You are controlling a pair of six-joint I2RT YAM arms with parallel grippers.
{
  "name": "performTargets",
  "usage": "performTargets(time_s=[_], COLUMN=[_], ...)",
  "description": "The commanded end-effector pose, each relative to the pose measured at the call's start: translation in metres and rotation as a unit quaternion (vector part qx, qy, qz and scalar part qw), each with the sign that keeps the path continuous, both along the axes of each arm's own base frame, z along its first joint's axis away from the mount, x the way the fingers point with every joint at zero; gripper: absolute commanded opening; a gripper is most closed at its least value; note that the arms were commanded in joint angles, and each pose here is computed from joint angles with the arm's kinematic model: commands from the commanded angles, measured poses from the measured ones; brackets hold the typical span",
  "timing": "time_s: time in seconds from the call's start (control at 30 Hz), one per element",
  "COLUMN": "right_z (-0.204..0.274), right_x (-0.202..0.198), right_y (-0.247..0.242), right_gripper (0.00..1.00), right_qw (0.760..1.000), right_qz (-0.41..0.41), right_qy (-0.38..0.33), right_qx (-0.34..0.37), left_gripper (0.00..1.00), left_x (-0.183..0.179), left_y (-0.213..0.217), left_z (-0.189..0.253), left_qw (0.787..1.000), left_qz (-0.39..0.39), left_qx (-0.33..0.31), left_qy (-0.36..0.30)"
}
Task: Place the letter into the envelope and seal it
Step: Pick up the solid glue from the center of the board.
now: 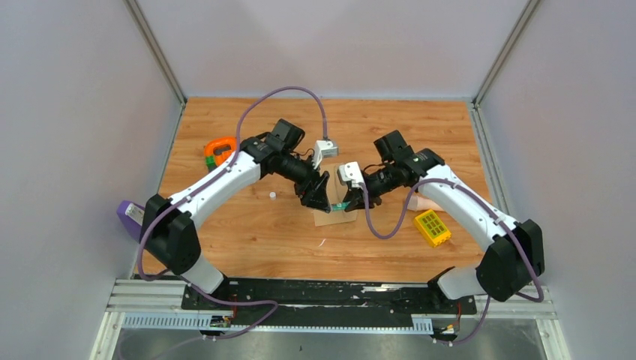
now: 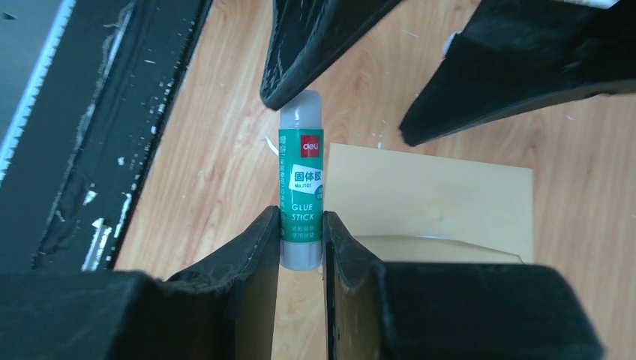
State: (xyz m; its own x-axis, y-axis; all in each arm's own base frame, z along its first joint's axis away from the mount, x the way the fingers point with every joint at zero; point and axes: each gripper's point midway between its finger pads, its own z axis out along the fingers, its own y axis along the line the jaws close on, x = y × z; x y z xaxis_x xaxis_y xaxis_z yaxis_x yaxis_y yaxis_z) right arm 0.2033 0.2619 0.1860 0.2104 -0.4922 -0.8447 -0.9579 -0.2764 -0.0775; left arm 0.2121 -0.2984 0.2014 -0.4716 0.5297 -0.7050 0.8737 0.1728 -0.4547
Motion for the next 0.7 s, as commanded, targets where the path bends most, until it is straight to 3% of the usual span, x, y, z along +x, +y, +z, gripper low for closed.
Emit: performTargets(time_s=[0.0, 0.4, 0.67], right_z=[0.008, -0.014, -0.015], right_x=[0.016, 0.015, 0.014], right_y=[0.002, 0.01, 0.016], right_gripper=[0.0, 0.0, 0.0], right_qw=[0.997, 0.991, 0.988], right_qz=[-0.029, -0.027, -0.025], right_qy=[-0.071, -0.12, -0.138], right_qx=[-0.001, -0.05, -0.06], left_gripper=[0.86, 0.78, 0.63], left_x=[-0.002, -0.002, -0.008], left_y=[-0.01, -0.02, -0.023], left_z=[-0.01, -0.019, -0.028], left_qw=[0.999, 0.998, 0.997], left_qz=[-0.003, -0.011, -0.023], left_qx=[-0.004, 0.001, 0.011], left_qy=[0.042, 0.067, 0.074])
